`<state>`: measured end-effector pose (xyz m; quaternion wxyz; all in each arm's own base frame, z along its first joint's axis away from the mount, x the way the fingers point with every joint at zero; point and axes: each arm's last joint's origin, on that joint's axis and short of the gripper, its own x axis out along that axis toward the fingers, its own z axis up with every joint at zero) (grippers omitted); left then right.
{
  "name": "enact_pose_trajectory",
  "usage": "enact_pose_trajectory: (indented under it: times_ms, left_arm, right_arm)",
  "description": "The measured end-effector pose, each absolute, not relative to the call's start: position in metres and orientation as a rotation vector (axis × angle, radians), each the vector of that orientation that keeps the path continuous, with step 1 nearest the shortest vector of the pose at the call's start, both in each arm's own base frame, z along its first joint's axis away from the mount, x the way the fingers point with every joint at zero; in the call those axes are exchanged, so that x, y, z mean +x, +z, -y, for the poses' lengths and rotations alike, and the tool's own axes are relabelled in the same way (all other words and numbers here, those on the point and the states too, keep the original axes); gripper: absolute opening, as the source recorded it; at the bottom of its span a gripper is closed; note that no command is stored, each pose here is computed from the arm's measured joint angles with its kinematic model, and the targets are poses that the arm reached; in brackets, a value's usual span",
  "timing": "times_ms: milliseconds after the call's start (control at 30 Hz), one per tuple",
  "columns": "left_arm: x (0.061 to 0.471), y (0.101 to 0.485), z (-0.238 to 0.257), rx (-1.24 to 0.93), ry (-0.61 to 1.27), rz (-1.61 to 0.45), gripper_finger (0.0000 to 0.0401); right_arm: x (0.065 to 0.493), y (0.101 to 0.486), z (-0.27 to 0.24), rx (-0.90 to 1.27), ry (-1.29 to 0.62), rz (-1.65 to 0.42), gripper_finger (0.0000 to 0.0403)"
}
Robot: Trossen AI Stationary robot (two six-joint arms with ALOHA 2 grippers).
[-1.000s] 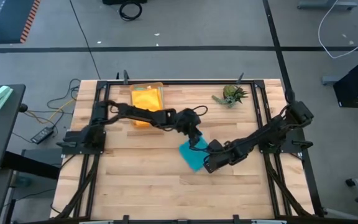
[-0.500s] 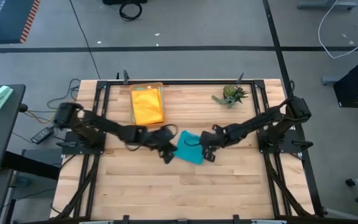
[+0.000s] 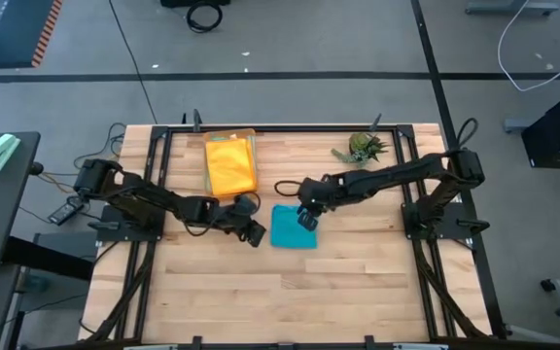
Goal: Fold microfiber towels
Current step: Put the blue microfiber cloth into the orange bin
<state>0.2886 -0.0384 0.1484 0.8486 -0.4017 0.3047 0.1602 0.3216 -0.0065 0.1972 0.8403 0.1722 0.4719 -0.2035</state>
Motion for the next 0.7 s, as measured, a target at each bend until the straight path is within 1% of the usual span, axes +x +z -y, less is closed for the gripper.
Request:
enact_pose_trajectory:
  times_ms: [167, 300, 433, 567, 700]
  left_arm:
    - [0.291, 0.151, 0.036, -0.906, 0.339, -0.6, 0.014]
    - [0.292, 0.152, 0.031, -0.912, 0.356, -0.589, 0.0205]
    - [0.295, 0.149, 0.024, -0.923, 0.375, -0.571, 0.0257]
    - [0.302, 0.133, 0.018, -0.921, 0.414, -0.592, 0.0283]
    - [0.312, 0.118, 0.017, -0.934, 0.441, -0.625, 0.0283]
  right_arm:
    - [0.322, 0.209, -0.021, 0.566, -0.405, -0.999, 0.0048]
    - [0.311, 0.199, -0.039, 0.702, -0.437, -1.022, 0.0088]
    - [0.293, 0.183, -0.049, 0.849, -0.493, -0.931, 0.0138]
    - [0.272, 0.165, -0.053, 0.983, -0.552, -0.762, 0.0183]
    - [0.256, 0.147, -0.054, 1.074, -0.595, -0.642, 0.0205]
